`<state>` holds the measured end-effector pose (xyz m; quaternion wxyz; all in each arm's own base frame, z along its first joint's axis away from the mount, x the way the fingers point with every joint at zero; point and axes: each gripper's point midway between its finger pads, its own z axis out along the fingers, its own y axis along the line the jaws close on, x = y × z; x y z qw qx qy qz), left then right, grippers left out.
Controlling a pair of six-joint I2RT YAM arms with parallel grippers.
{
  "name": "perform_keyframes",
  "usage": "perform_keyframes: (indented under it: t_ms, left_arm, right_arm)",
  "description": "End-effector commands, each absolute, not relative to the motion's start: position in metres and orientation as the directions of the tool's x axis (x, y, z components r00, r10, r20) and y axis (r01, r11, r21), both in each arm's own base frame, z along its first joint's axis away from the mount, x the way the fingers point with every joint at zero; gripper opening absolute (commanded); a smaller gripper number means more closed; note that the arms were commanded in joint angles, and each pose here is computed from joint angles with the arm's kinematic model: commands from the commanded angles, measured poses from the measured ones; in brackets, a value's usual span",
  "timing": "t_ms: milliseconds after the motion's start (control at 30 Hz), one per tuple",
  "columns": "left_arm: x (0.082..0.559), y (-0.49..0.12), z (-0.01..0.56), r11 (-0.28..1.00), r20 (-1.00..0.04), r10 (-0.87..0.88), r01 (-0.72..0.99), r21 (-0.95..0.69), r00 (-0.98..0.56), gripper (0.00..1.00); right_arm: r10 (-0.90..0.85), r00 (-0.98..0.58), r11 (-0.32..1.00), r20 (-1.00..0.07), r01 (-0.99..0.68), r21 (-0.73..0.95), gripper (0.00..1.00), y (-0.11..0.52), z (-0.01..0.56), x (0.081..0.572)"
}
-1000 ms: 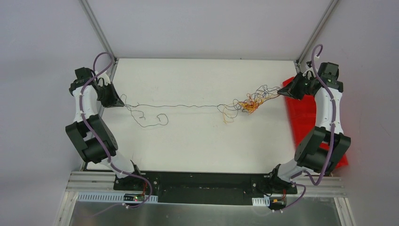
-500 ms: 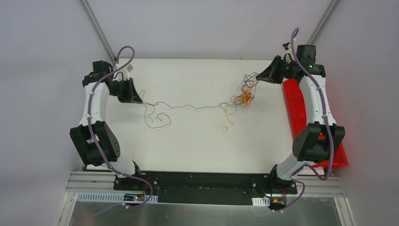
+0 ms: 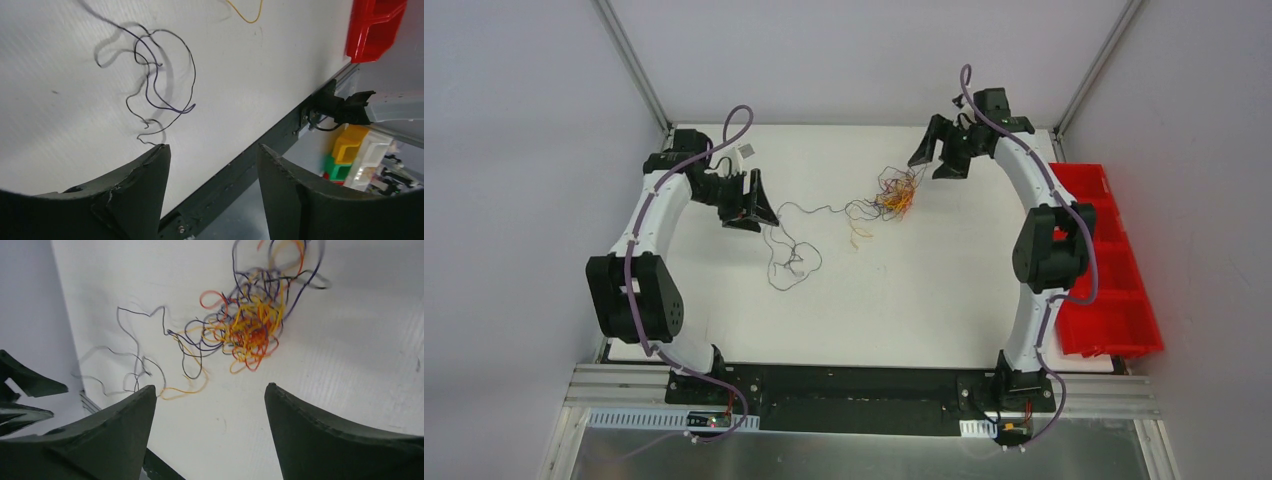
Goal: Untangle the cables
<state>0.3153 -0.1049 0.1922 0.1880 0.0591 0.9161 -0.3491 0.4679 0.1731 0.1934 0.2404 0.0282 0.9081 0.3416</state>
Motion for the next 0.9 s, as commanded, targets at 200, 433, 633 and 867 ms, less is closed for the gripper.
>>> perform_keyframes:
  t_ms: [200, 433, 633, 867]
  left_arm:
    - [0.323, -0.051, 0.163, 0.700, -0.183, -0.379, -0.152, -0.698, -0.907, 0.70]
    - [0.326, 0.002, 0.151, 0.779, -0.263, -0.470, -0.256, -0.573, -0.842, 0.71]
    - [0.335, 0.058, 0.116, 0.919, -0.329, -0.355, -0.263, -0.293, -0.875, 0.72]
    - [0.362, 0.072, 0.073, 0.934, -0.264, -0.296, -0.220, -0.280, -0.918, 0.67]
  right_arm:
    - [-0.155, -0.873, 0.775, -0.462, -0.398, 0.491, 0.81, 0.225, 0.190, 0.353]
    - [-0.358, -0.792, 0.689, -0.495, -0.582, 0.432, 0.80, 0.320, 0.168, 0.309]
    - [-0.420, -0.776, 0.649, -0.471, -0.619, 0.442, 0.78, 0.366, 0.158, 0.294]
    - [-0.457, -0.764, 0.607, -0.455, -0.642, 0.469, 0.75, 0.374, 0.137, 0.284]
